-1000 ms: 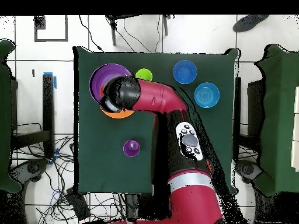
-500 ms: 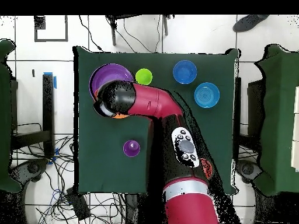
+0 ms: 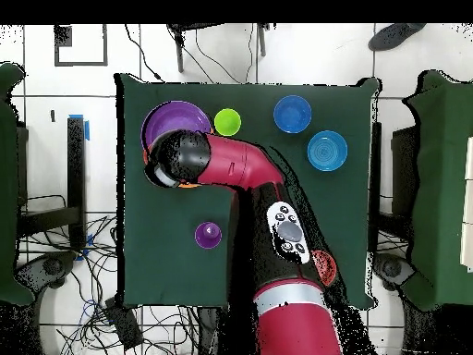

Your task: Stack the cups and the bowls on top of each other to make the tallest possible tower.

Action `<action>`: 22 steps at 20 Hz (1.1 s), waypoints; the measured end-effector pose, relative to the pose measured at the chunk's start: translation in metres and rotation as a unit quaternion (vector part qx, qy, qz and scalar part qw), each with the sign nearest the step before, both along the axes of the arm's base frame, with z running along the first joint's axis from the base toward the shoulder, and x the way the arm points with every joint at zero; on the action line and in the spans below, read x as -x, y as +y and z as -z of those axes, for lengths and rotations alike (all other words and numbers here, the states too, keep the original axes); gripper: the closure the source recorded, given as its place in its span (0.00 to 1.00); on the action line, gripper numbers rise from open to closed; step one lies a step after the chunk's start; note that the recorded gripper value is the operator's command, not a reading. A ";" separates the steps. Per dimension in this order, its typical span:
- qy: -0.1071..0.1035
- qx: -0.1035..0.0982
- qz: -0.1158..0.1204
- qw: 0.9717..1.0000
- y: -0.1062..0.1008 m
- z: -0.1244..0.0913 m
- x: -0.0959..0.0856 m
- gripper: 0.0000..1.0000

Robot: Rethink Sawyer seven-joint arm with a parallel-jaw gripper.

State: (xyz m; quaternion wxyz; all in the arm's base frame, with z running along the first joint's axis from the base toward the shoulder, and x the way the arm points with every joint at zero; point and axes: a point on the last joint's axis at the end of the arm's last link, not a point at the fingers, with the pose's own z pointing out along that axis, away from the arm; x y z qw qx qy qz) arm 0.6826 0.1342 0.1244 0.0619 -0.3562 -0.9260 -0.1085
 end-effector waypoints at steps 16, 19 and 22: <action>0.007 -0.002 0.000 1.000 0.003 0.013 0.000 1.00; 0.002 -0.002 0.001 1.000 0.002 0.014 -0.004 1.00; 0.001 -0.003 0.003 1.000 0.000 0.017 -0.008 1.00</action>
